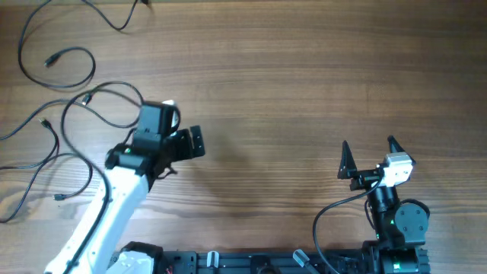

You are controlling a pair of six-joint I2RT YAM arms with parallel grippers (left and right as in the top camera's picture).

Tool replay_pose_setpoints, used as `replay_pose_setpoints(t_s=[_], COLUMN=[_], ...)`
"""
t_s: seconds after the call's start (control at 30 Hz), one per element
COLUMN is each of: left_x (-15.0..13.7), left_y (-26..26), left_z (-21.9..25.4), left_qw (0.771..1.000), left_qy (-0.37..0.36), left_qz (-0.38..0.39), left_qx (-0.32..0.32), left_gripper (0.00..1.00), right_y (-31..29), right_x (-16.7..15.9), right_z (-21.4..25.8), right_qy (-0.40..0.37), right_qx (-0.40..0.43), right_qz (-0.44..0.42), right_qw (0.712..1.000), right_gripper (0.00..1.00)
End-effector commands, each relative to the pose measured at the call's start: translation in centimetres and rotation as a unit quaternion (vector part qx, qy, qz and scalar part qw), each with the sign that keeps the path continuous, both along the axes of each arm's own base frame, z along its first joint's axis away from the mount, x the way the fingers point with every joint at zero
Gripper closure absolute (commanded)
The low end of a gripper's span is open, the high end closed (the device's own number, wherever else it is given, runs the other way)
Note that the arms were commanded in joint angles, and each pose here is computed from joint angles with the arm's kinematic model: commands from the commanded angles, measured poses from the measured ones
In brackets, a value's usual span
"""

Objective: Untangle cables

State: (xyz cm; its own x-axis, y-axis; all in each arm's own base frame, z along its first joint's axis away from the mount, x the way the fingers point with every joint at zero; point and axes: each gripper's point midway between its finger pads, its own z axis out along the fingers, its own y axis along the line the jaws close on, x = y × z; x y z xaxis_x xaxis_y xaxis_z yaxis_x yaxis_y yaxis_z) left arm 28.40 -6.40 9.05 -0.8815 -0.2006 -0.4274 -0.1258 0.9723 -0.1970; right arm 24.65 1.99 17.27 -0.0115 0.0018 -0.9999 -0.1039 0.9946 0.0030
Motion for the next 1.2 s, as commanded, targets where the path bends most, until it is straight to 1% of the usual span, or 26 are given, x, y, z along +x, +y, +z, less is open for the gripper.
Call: replay_pose_setpoints(t_s=[0.0, 0.07, 0.23, 0.33, 0.4, 0.53, 0.63, 0.73, 0.87, 0.93, 1.03, 1.17], left_x=[-1.7, -2.1, -2.3, -3.3, -3.5, -4.0, -4.5, -4.8, -5.2, -5.4, -5.5, -5.0], left_y=[1.6, 2.5, 4.0, 4.9, 5.1, 4.6, 4.9, 5.2, 5.6, 5.4, 5.3, 5.1], left_z=[-0.5, 0.5, 3.4, 2.3, 1.4, 1.8, 4.3, 6.2, 5.9, 4.6, 4.0, 5.3], left_qw=[1.000, 0.999, 0.994, 0.991, 0.986, 0.972, 0.953, 0.939, 0.937, 0.938, 0.934, 0.914], left_qy=[-0.004, -0.018, -0.083, -0.108, -0.139, -0.216, -0.285, -0.328, -0.332, -0.332, -0.342, -0.402], left_qz=[0.024, 0.040, 0.066, 0.082, 0.085, 0.076, 0.078, 0.081, 0.088, 0.083, 0.081, 0.045], left_qx=[-0.007, -0.009, -0.017, -0.019, -0.024, -0.053, -0.060, -0.061, -0.058, -0.062, -0.063, -0.037], left_gripper=[0.00, 0.00, 0.00, 0.00, 0.00, 0.00, 0.00, 0.00, 0.00, 0.00, 0.00, 0.00], right_y=[-0.4, -0.4, -0.4, -0.4, -0.4, -0.4, -0.4, -0.4, -0.4, -0.4, -0.4, -0.4], right_x=[0.0, 0.0, 0.0, 0.0, 0.0, 0.0, 0.0, 0.0, 0.0, 0.0, 0.0, 0.0], right_z=[0.3, 0.3, 0.2, 0.3, 0.2, 0.3, 0.2, 0.3, 0.2, 0.3, 0.2, 0.3], right_qy=[-0.007, -0.007, -0.006, -0.007, -0.006, -0.007, -0.006, -0.007, -0.006, -0.007, -0.006, -0.007], right_qx=[-0.001, -0.001, -0.001, -0.001, -0.001, -0.001, -0.001, -0.001, -0.001, 0.000, -0.001, -0.001], right_qz=[-0.009, -0.010, -0.010, -0.010, -0.010, -0.010, -0.010, -0.010, -0.010, -0.010, -0.009, -0.010], right_qw=[1.000, 1.000, 1.000, 1.000, 1.000, 1.000, 1.000, 1.000, 1.000, 1.000, 1.000, 1.000], right_gripper=[0.00, 0.00, 0.00, 0.00, 0.00, 0.00, 0.00, 0.00, 0.00, 0.00, 0.00, 0.00])
